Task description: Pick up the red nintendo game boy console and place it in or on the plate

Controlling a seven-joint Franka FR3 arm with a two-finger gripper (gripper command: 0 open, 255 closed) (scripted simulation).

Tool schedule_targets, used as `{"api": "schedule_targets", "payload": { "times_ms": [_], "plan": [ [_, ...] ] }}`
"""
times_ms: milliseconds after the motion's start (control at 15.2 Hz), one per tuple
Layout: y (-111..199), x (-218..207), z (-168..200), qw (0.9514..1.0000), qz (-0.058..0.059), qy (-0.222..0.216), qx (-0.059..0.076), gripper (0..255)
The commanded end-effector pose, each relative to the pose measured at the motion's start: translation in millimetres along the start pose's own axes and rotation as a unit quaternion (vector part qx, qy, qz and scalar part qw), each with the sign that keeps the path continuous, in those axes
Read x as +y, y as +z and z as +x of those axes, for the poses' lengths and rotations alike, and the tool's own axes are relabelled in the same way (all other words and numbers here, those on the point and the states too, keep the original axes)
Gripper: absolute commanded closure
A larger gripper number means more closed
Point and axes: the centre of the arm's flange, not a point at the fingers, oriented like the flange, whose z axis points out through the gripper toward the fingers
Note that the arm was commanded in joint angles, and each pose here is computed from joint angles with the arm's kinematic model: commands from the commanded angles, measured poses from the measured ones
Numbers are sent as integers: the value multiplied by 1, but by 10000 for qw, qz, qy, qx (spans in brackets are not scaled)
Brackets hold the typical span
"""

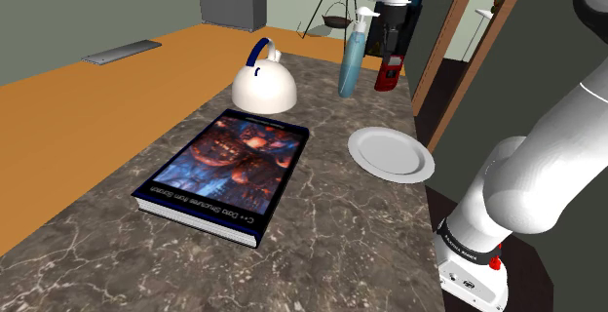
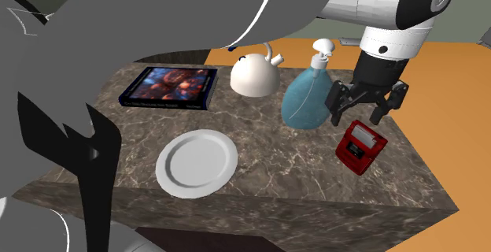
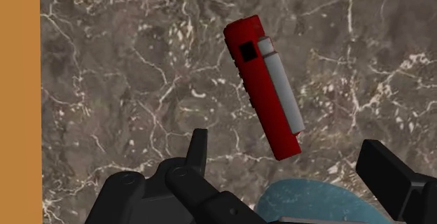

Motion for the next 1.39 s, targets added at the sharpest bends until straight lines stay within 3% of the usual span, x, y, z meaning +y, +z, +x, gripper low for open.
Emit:
{"api": "schedule_targets", "payload": {
  "times_ms": [0, 330, 396, 990, 1320],
  "plan": [
    [3, 0, 0, 10000, -2, 0, 2, 0],
    [3, 0, 0, 10000, -1, 0, 1, 0],
    [3, 0, 0, 10000, -1, 0, 1, 255],
    [3, 0, 0, 10000, -2, 0, 2, 255],
    [-24, 0, -2, 10000, -2, 0, 2, 255]
  ]
}}
